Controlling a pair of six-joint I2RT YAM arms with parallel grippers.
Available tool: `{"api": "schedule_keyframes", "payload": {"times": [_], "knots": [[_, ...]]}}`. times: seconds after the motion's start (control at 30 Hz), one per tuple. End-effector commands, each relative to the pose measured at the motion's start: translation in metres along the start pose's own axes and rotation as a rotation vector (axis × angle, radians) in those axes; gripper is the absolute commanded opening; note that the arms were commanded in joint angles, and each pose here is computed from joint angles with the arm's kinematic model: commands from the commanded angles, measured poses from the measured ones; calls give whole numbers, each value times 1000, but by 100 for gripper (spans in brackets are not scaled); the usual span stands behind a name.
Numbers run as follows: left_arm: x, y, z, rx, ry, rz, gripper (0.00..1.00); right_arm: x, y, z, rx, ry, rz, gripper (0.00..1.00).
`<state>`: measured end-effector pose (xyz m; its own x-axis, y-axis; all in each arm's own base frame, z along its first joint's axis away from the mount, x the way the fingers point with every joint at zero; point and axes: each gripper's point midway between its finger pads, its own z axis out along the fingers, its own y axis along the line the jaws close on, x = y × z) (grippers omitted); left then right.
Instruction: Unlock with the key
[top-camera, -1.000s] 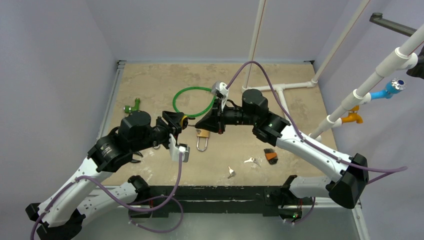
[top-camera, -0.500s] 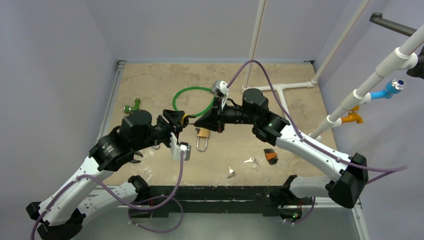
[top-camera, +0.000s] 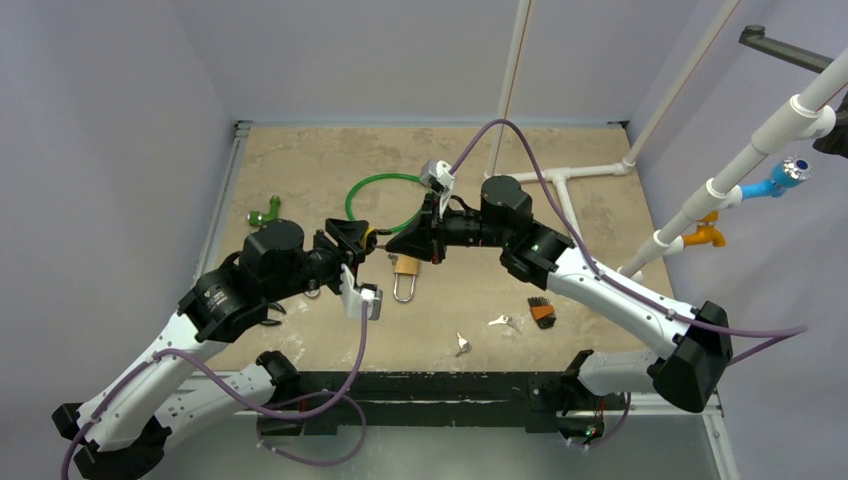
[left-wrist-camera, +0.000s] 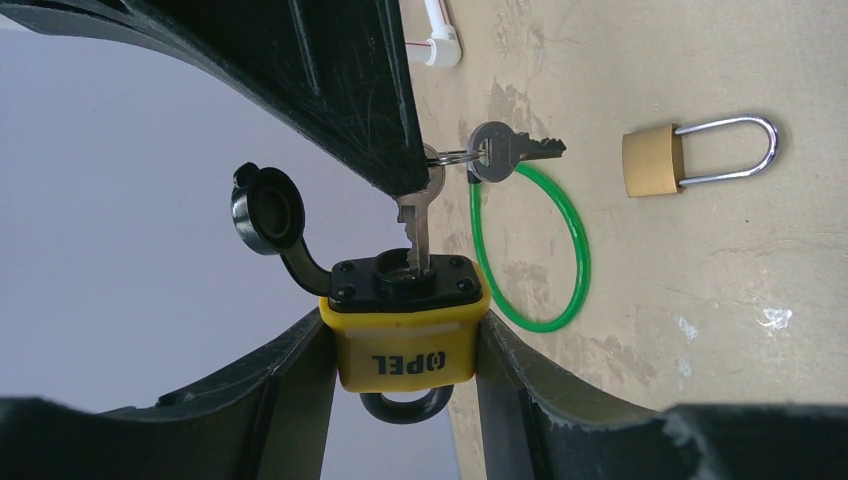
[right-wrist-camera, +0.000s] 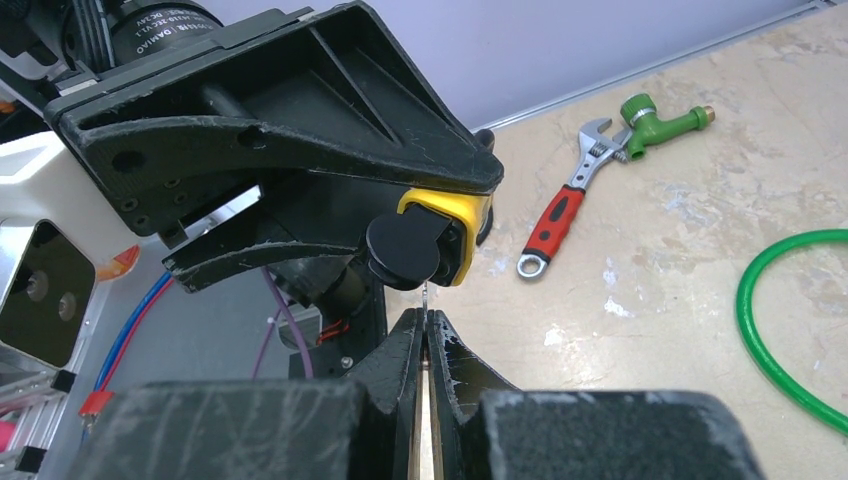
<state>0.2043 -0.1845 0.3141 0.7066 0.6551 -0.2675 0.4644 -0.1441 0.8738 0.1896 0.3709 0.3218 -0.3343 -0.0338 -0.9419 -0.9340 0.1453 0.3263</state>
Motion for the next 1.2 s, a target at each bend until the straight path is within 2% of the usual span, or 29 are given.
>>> {"api": "schedule_keyframes", "payload": {"times": [0.0, 0.5, 1.17], "knots": [[-12, 32, -10, -114, -39, 10, 0, -35, 6, 3, -3, -90, -48, 0], [-14, 34, -9, -119, -41, 15, 0, -47, -2, -2, 70, -151, -82, 0], [-17, 54, -15, -175, -37, -31, 0, -29, 10, 14, 68, -132, -76, 0]]}}
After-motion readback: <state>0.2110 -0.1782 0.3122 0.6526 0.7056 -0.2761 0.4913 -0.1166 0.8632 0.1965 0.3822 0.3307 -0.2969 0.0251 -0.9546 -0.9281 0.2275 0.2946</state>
